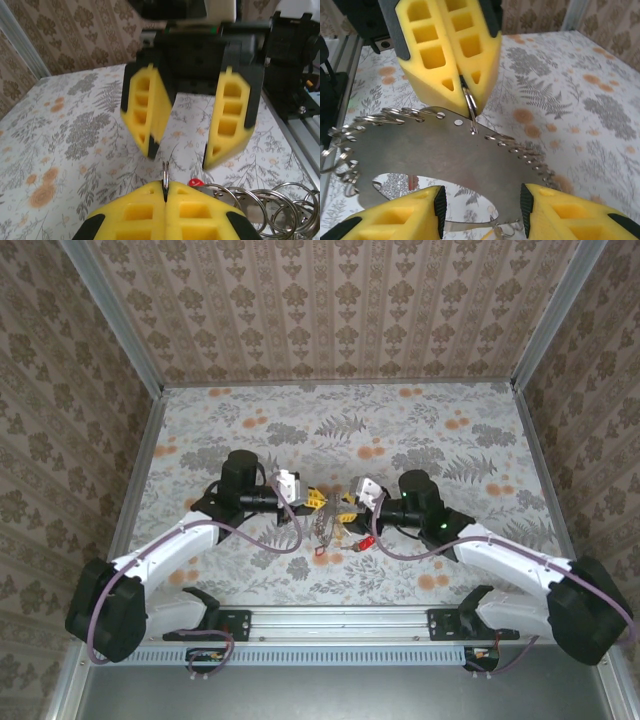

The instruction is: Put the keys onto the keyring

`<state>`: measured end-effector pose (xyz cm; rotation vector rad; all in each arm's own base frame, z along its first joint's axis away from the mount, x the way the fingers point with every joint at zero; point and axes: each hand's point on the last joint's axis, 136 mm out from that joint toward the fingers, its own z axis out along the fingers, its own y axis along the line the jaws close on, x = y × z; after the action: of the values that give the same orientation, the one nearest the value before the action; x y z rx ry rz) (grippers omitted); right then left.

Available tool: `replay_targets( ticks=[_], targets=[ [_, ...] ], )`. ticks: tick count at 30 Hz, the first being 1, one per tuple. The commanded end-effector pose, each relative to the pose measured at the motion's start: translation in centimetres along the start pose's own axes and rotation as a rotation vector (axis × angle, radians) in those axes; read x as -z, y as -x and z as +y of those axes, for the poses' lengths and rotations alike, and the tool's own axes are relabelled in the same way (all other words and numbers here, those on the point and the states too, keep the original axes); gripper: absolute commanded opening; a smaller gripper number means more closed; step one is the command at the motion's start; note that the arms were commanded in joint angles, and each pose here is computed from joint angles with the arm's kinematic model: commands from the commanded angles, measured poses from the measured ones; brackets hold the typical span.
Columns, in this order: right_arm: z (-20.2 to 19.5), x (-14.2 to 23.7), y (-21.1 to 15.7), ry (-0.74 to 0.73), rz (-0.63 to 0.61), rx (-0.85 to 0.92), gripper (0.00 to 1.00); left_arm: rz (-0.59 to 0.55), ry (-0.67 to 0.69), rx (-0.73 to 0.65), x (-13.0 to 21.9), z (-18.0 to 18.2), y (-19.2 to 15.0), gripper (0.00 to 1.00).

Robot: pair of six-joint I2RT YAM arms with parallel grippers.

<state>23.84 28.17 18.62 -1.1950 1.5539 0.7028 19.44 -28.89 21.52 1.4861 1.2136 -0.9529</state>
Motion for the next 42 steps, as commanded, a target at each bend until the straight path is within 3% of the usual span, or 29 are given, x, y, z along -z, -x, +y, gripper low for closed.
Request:
replay_targets(
  ticks=[1, 17, 22, 28, 33, 42],
  targets=[
    [0.4, -0.7, 4.0, 0.062, -0.143, 0.192, 0.45, -0.093, -0.030, -0.032, 0.5, -0.5, 2.4, 0.00],
    [1.9, -0.4, 5.3, 0.147, -0.189, 0.213, 0.19, -0.097, -0.038, -0.024, 0.5, -0.9, 2.8, 0.00],
    [2.0, -0.4, 5.6, 0.153, -0.198, 0.224, 0.06, -0.095, -0.048, -0.017, 0.3, -0.8, 2.7, 0.00],
    [2.3, -0.2, 5.7, 0.173, -0.197, 0.250, 0.00, -0.054, -0.054, 0.015, -0.1, -0.8, 1.4, 0.00],
    [1.4, -0.2, 4.0, 0.142, -0.037, 0.244, 0.00, 0.023, -0.050, 0.051, -0.2, -0.7, 0.1, 0.20],
    [0.5, -0.2, 2.4, 0.105, 0.133, 0.277, 0.00, 0.106, -0.049, 0.077, -0.6, -0.4, -1.1, 0.25]
  ],
)
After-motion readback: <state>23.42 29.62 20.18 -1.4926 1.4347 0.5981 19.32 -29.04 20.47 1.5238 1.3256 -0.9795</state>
